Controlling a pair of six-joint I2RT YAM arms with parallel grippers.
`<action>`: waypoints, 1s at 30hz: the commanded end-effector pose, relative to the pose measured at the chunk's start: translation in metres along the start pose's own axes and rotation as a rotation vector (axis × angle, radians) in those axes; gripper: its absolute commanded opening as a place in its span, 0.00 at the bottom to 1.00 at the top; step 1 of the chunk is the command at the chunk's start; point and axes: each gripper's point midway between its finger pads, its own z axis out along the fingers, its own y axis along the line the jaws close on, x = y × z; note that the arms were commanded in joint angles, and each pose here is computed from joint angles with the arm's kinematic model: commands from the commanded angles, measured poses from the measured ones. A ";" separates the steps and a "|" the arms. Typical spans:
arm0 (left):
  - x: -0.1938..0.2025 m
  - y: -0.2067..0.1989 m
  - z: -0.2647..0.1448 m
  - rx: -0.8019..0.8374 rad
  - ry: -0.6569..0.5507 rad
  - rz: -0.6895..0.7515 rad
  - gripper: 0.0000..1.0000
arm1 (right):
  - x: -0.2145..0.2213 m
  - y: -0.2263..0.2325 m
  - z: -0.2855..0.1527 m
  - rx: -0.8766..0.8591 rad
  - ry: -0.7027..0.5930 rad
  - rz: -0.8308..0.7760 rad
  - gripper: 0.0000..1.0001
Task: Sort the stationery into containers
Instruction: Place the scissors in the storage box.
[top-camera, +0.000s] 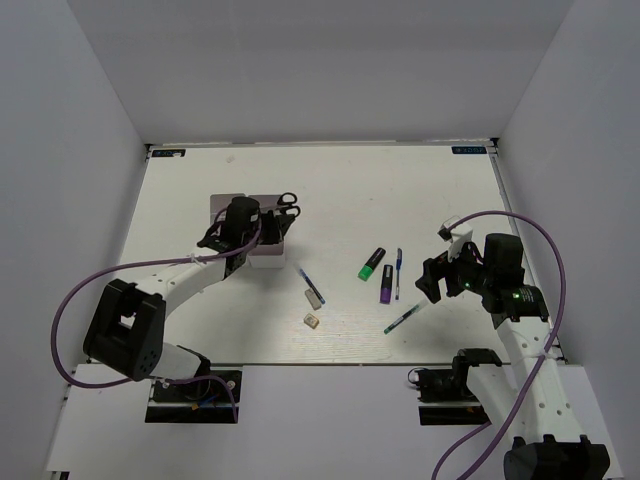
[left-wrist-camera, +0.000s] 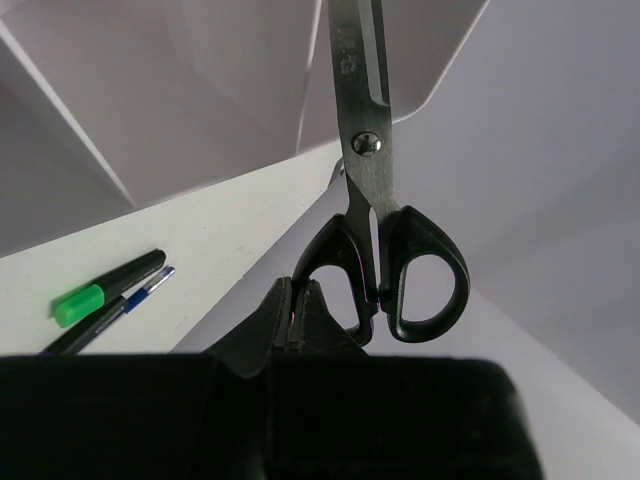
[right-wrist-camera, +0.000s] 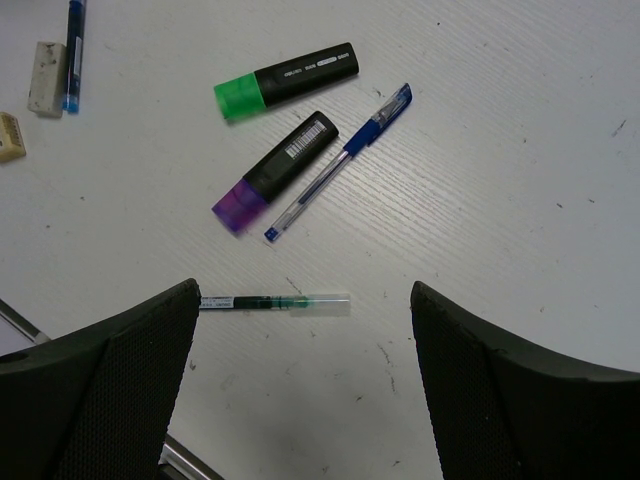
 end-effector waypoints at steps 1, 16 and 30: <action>0.002 -0.020 -0.005 0.068 0.013 -0.028 0.04 | -0.004 -0.005 0.002 0.018 -0.025 -0.024 0.87; -0.011 -0.022 -0.009 0.092 0.000 -0.068 0.18 | -0.004 -0.007 0.003 0.024 -0.022 -0.025 0.87; -0.012 -0.027 -0.010 0.106 -0.001 -0.077 0.28 | -0.002 -0.007 0.003 0.027 -0.018 -0.024 0.87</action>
